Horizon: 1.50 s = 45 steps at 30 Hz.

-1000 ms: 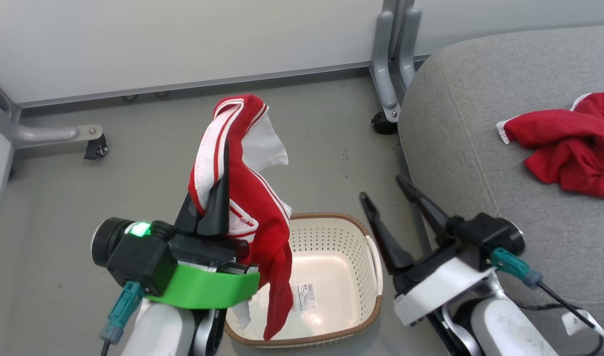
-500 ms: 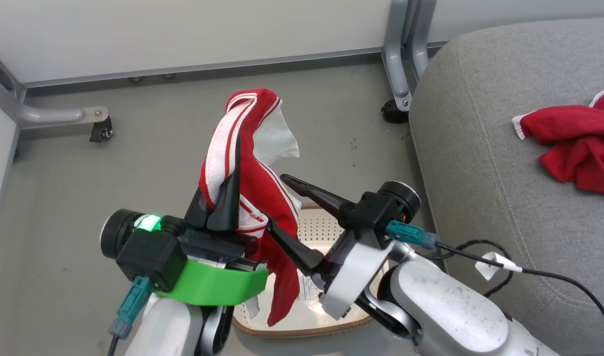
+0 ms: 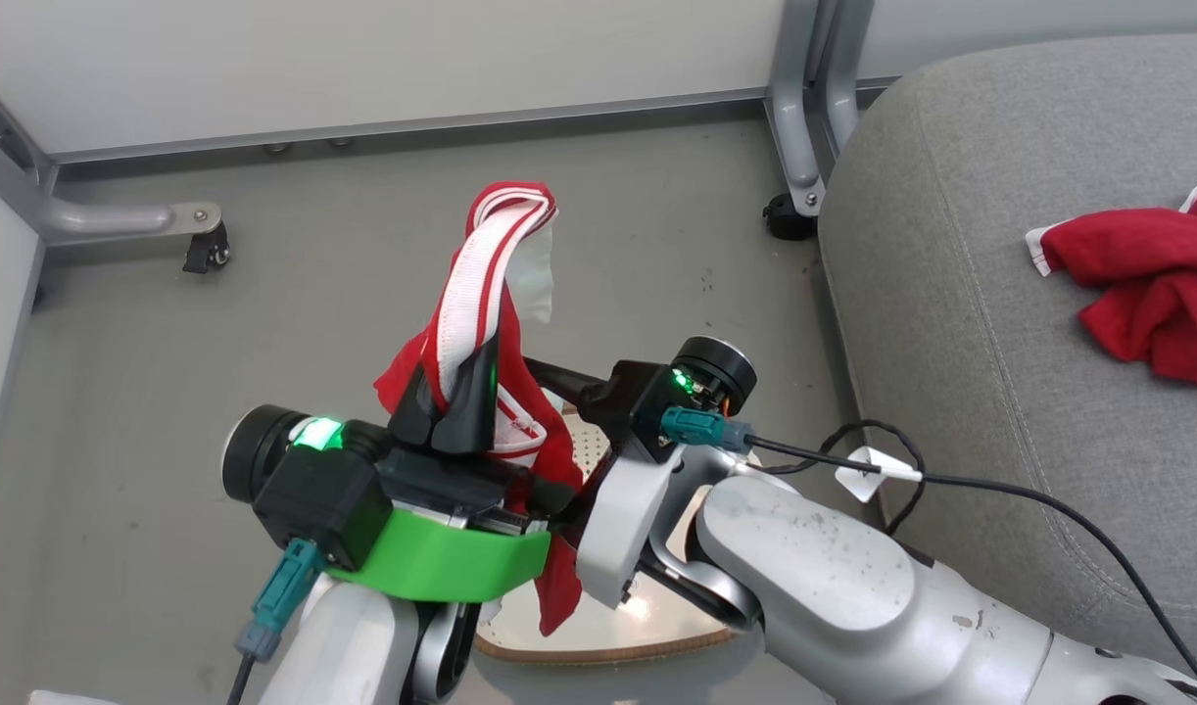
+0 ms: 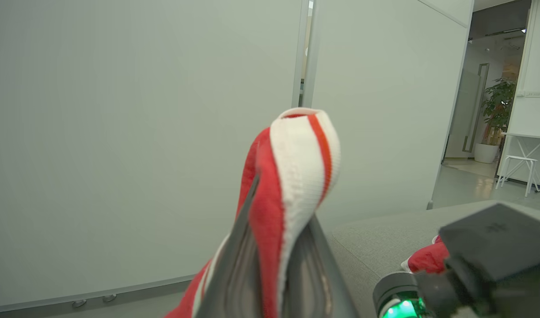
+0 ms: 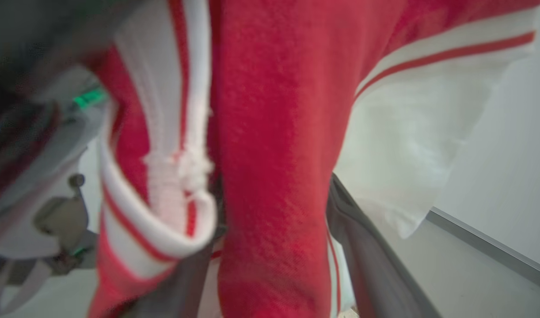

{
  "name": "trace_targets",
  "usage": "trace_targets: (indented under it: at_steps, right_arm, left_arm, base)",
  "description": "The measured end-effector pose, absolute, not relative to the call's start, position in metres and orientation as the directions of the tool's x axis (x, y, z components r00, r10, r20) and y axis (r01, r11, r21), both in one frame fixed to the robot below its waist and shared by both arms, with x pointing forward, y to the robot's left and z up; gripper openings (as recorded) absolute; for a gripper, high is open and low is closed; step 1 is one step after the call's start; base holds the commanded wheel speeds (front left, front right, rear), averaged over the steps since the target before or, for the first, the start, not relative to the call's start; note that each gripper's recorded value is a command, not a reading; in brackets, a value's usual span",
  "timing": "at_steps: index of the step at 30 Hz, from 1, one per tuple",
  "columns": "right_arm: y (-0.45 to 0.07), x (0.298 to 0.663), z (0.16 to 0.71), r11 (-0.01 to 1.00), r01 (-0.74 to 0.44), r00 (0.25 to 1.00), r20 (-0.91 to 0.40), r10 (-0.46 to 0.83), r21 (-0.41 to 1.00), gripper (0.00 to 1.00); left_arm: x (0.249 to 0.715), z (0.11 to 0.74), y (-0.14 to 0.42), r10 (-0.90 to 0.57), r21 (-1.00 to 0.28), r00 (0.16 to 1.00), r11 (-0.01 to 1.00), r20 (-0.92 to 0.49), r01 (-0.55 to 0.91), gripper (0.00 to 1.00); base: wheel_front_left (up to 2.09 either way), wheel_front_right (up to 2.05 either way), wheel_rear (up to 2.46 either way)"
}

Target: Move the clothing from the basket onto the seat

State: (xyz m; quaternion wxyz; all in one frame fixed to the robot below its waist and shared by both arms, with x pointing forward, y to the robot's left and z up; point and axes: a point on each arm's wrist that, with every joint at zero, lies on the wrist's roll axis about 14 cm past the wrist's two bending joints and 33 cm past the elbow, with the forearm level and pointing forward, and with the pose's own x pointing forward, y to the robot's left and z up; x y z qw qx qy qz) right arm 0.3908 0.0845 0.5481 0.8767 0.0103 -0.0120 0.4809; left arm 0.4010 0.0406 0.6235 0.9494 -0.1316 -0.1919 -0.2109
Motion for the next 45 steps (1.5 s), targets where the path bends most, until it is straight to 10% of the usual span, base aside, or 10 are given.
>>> trace_targets:
  at_steps: [1, 21, 22, 24, 45]
  right_arm:
    - [0.085, 0.391, 0.548, 0.537, -0.844, 0.537, 0.031, 0.843, 0.01, 0.0]
    - [0.087, 0.397, 0.547, 0.535, -0.844, 0.536, 0.035, 0.843, 0.032, 0.0]
    - [0.087, 0.397, 0.546, 0.535, -0.844, 0.536, 0.035, 0.843, 0.033, 0.0]
    - [0.086, 0.398, 0.546, 0.537, -0.843, 0.538, 0.036, 0.842, 0.037, 0.0]
    - [0.071, 0.412, 0.548, 0.589, -0.807, 0.591, 0.047, 0.805, 0.047, 0.0]
  left_arm:
    - [0.401, 0.624, 0.04, -0.351, -0.17, 0.837, 0.875, 0.42, 0.452, 0.0]
    - [0.4, 0.626, 0.042, -0.342, -0.173, 0.837, 0.878, 0.427, 0.447, 0.0]
    - [0.4, 0.625, 0.042, -0.342, -0.172, 0.838, 0.878, 0.426, 0.446, 0.09]
    - [0.4, 0.625, 0.044, -0.336, -0.171, 0.84, 0.882, 0.425, 0.44, 1.0]
    - [0.367, 0.577, 0.07, -0.402, -0.059, 0.884, 0.903, 0.24, 0.426, 1.0]
  base:
    - [0.0, 0.0, 0.0]
    - [0.0, 0.0, 0.0]
    - [0.0, 0.0, 0.0]
    - [0.0, 0.0, 0.0]
    - [0.0, 0.0, 0.0]
